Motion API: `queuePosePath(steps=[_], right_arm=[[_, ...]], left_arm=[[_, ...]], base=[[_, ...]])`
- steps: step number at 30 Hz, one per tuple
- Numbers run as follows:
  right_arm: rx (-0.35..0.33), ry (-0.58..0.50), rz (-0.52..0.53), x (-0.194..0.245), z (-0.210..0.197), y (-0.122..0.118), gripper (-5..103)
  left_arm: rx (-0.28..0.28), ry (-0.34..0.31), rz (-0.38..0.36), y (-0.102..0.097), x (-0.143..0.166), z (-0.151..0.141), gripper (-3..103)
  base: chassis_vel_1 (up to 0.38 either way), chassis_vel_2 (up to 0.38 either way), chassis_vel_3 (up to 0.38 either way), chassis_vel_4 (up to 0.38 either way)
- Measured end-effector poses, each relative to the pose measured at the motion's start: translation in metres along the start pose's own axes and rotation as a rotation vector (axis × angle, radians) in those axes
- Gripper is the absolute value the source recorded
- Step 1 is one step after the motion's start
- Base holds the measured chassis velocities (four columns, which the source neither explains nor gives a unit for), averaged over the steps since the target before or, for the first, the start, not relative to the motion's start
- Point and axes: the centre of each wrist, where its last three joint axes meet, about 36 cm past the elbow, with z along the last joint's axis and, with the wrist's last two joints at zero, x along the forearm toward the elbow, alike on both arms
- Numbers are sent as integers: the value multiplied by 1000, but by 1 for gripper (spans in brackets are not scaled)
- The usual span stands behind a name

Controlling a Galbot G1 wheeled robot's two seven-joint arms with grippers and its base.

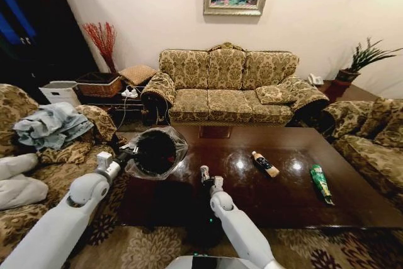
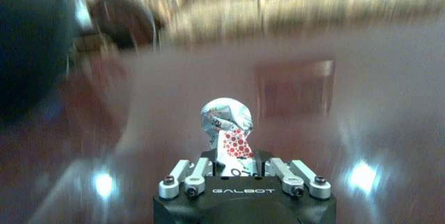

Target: Move to the front of the table and place the trash on the table into the trash bin.

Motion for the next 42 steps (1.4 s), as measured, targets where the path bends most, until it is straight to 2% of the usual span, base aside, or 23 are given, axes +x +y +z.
queuePosePath(steps=[1, 2, 3, 4, 5, 6, 8, 9, 10, 11, 12, 14, 15, 17, 20, 24, 29, 30, 32, 35, 37, 41, 42], right_arm=[[8, -64, -5, 9, -6, -3, 34], [8, -64, -5, 9, -6, -3, 34], [13, -158, -35, 23, -14, -5, 34], [35, -308, -119, 46, -31, -11, 34], [52, -405, -189, 59, -45, -15, 34], [52, -405, -189, 59, -45, -15, 34], [52, -589, -386, 92, -89, -14, 34], [52, -589, -386, 92, -89, -14, 34], [32, -629, -470, 103, -104, -12, 34], [9, -670, -600, 115, -125, -10, 34], [9, -670, -600, 115, -125, -10, 34], [-21, -687, -730, 122, -142, -5, 34], [-52, -666, -822, 124, -149, 0, 34], [-73, -625, -914, 116, -154, 7, 34], [-61, -569, -974, 100, -148, 15, 34], [-20, -510, -985, 80, -131, 28, 34], [32, -463, -974, 69, -113, 34, 34], [42, -459, -969, 67, -110, 34, 31], [47, -458, -965, 65, -109, 34, 35], [53, -456, -952, 62, -106, 35, 51], [54, -456, -952, 62, -106, 35, 51], [45, -483, -950, 63, -106, 35, 72], [45, -483, -950, 63, -106, 35, 72]], left_arm=[[-7, 3, -3, 1, 0, 1, 0], [-7, 3, -3, 1, 0, 1, 0], [-12, 4, -4, 2, 0, 1, 0], [-26, 8, 0, 4, 0, 0, 0], [-43, 12, 7, 5, 1, -1, 0], [-43, 12, 7, 5, 1, -1, 0], [-89, 39, 30, 8, 0, 0, 0], [-89, 39, 30, 8, 0, 0, 0], [-103, 49, 40, 8, 0, 0, 0], [-112, 57, 50, 8, -1, 0, 0], [-112, 57, 50, 8, -1, 0, 0], [-125, 61, 64, 7, -4, -1, 0], [-139, 60, 87, 4, -6, 0, 0], [-152, 64, 129, -4, -9, 1, 0], [-154, 50, 169, -15, -13, -1, 0], [-142, 22, 206, -29, -15, -7, 0], [-133, 5, 211, -31, -16, -12, 0], [-134, 3, 209, -30, -15, -12, 0], [-134, 2, 207, -29, -15, -13, 0], [-132, 2, 199, -26, -16, -11, 0], [-130, 2, 197, -26, -16, -10, 0], [-122, 2, 191, -26, -18, -8, 0], [-122, 2, 191, -26, -18, -8, 0]], base=[[0, 0, 0, 0], [0, 0, 0, 0], [0, 0, 0, 0], [0, 0, 0, 0], [0, 0, 0, 0], [0, 0, 0, 0], [0, 0, 0, 0], [0, 0, 0, 0], [0, 0, 0, 0], [0, 0, 0, 0], [0, 0, 0, 0], [0, 0, 0, 0], [0, 0, 0, 0], [0, 0, 0, 0], [0, 0, 0, 0], [0, 0, 0, 0], [0, 0, 0, 0], [0, 0, 0, 0], [0, 0, 0, 0], [0, 0, 0, 0], [0, 0, 0, 0], [0, 0, 0, 0], [0, 0, 0, 0]])
